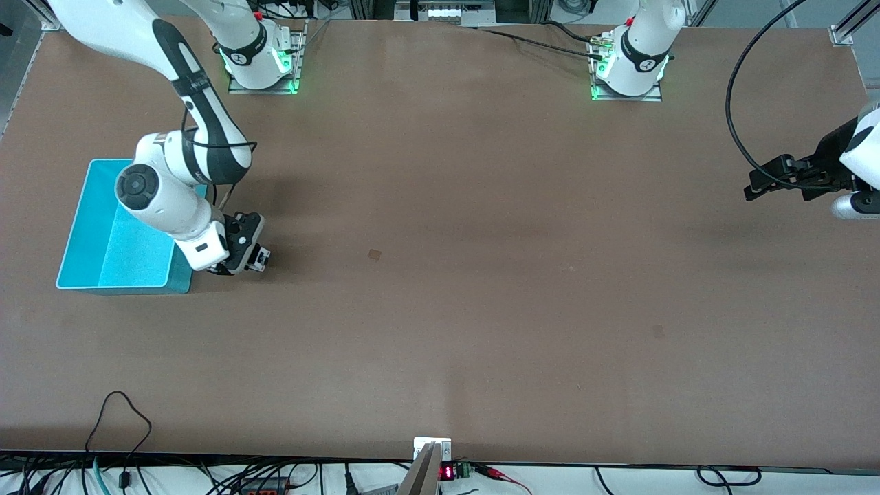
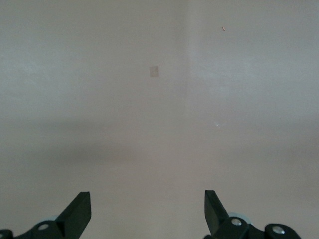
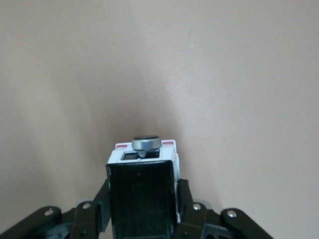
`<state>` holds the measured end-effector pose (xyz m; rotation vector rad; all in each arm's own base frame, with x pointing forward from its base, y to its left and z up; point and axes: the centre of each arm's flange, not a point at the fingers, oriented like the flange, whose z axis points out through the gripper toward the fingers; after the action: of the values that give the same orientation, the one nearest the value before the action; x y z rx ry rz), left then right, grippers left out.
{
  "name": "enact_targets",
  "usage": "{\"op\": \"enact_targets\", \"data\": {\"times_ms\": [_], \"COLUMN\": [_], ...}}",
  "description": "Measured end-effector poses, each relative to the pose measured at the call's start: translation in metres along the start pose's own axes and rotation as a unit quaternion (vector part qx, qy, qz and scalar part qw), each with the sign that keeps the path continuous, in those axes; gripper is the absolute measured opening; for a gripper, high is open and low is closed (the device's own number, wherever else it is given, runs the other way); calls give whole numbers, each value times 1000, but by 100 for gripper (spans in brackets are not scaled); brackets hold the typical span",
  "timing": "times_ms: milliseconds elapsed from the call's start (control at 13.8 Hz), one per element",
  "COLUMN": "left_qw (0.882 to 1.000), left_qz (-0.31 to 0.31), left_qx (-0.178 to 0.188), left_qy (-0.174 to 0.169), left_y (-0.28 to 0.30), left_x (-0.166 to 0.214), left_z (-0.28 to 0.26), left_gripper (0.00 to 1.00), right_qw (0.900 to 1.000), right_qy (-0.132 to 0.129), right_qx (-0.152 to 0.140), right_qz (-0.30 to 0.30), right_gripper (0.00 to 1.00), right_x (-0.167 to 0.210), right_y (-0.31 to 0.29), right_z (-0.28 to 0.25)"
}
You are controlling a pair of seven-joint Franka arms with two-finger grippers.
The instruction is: Wind and store white jeep toy
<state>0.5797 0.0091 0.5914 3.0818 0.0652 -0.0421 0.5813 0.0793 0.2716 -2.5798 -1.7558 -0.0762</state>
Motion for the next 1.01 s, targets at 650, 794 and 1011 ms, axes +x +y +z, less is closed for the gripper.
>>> {"op": "enact_targets", "data": {"times_ms": [650,794,1011], "left_qw": [1000,1000,1000], "left_qz": [1,1,2], "left_qx": [0,0,0], "left_qy": [0,-1,-2], "left_y": [1,1,3], "left_x": [0,-1,-1], "left_z": [0,0,0], "left_gripper": [100,100,100], "right_qw": [964,935,891], "right_qy": [-6,-16,-33], "right_qx": [-10,3,18], "right_qz": [266,353,452], "right_gripper": [55,55,55], "right_x": [-118,-143,-154], "right_y": [36,35,30], "right_z": [-95,-104,-107]}}
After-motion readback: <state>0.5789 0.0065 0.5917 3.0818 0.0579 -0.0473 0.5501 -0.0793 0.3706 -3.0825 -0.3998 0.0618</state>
